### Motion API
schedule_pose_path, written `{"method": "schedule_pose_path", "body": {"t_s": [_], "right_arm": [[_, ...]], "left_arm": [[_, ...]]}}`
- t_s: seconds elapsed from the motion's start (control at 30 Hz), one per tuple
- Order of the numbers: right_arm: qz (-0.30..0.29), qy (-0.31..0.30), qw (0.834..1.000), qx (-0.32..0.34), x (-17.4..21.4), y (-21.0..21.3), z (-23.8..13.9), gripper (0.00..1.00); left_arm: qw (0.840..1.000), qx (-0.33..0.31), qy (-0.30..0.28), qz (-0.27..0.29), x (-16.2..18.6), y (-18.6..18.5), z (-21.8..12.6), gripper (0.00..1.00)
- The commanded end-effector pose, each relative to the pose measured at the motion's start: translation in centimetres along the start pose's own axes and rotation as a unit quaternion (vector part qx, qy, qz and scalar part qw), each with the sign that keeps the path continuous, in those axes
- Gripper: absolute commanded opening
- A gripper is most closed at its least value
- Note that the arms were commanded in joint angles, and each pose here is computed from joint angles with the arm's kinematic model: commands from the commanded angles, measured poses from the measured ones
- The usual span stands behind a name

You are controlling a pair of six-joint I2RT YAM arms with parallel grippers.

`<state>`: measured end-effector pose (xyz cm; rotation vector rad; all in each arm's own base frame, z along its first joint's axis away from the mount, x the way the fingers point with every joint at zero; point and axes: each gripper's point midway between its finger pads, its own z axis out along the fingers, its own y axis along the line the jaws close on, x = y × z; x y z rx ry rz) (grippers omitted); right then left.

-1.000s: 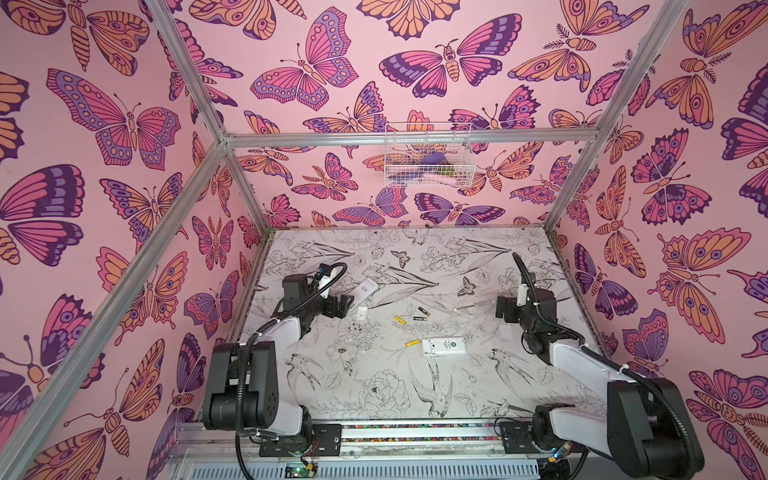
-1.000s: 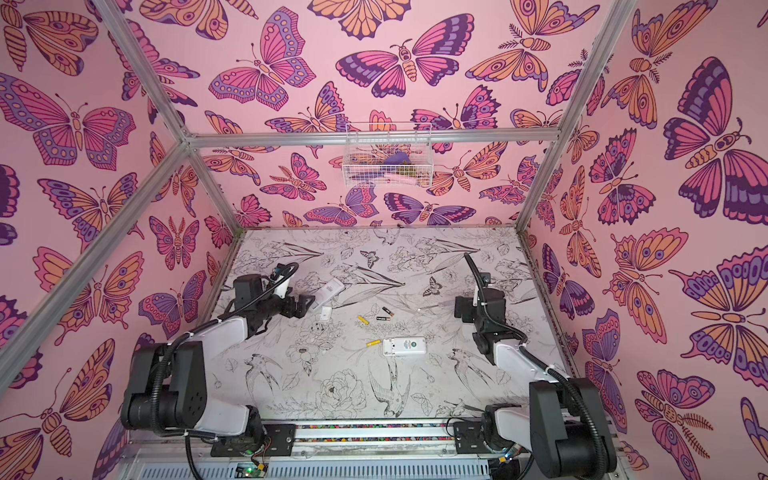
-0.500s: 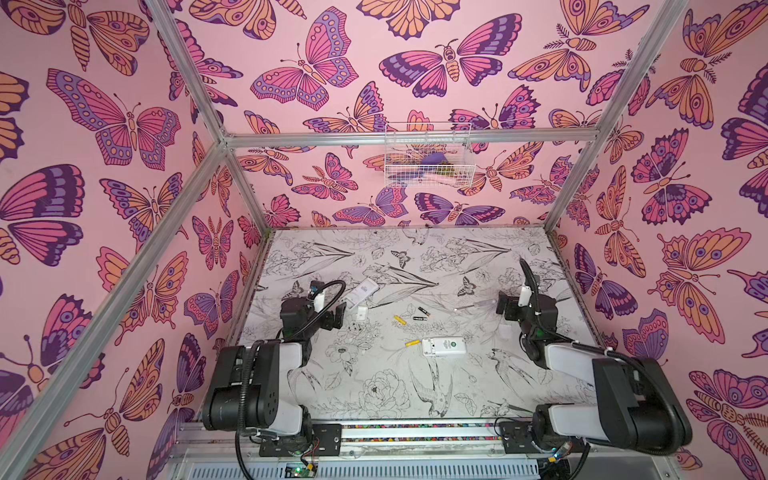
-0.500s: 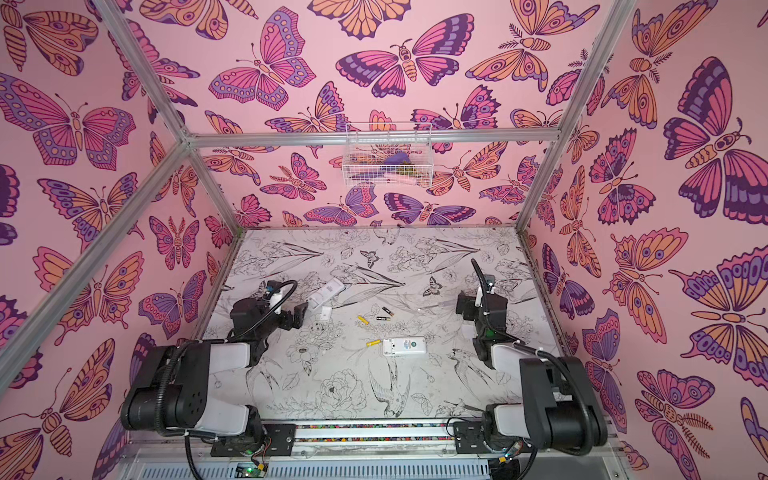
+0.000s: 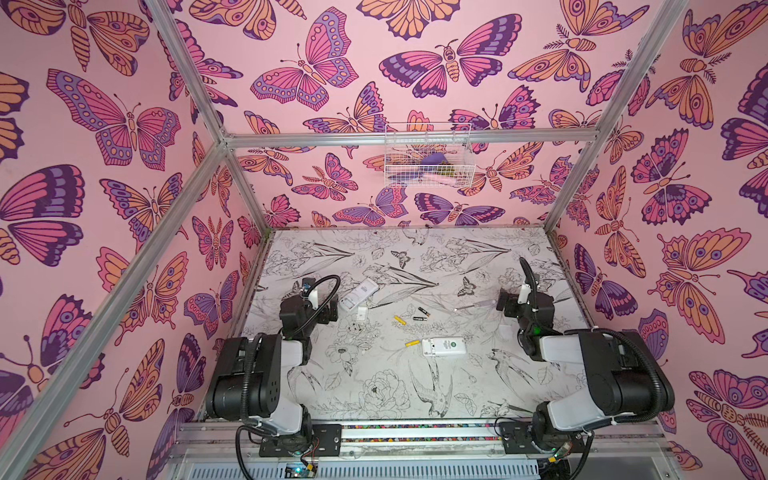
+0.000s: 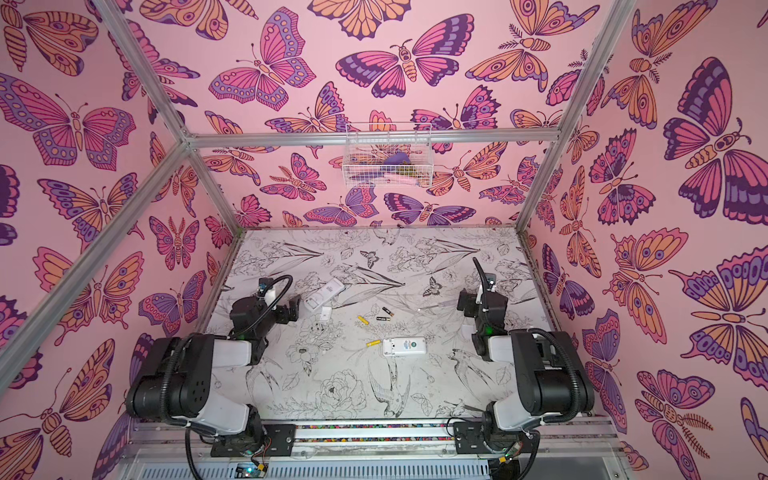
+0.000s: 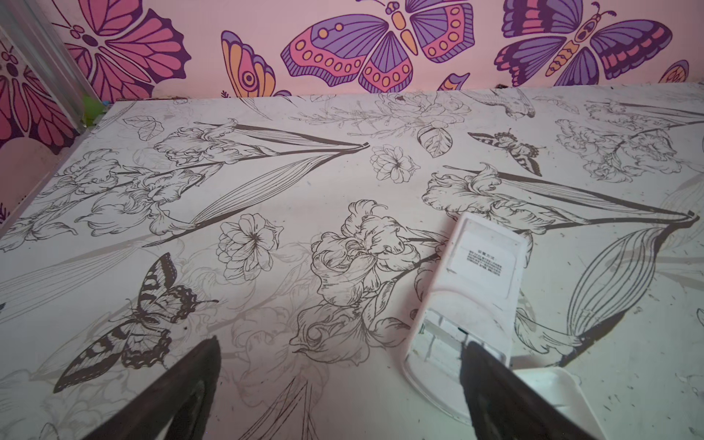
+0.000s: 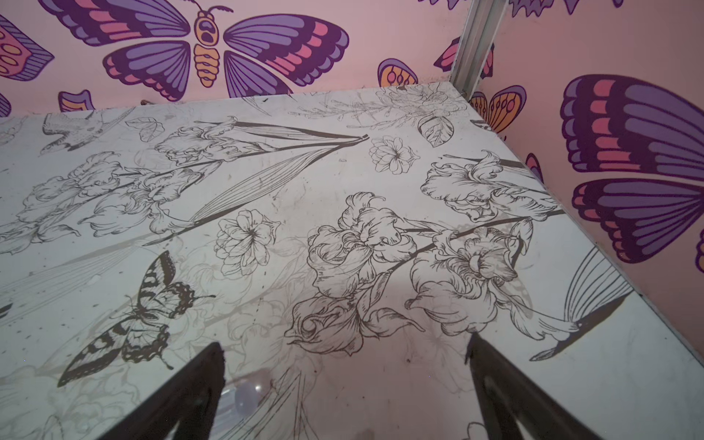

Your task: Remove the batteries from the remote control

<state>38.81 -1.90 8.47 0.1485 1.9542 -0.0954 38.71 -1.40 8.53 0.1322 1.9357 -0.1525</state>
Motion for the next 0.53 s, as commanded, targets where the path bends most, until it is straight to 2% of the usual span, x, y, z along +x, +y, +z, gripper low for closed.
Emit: {"method": "schedule_pose_path", "body": {"t_s": [0.0, 0.5], "right_arm": [[0.007, -0.010, 1.000, 0.005, -1.07, -0.24, -0.03, 1.00], [0.007, -0.010, 1.000, 0.004, -1.10, -0.17, -0.02, 1.00]], "left_arm": [[1.000, -0.008, -0.005, -0.006, -0.54, 0.42, 0.00, 0.99], [1.000, -0.009, -0.020, -0.004, -0.72, 0.42, 0.05, 0.99]]}}
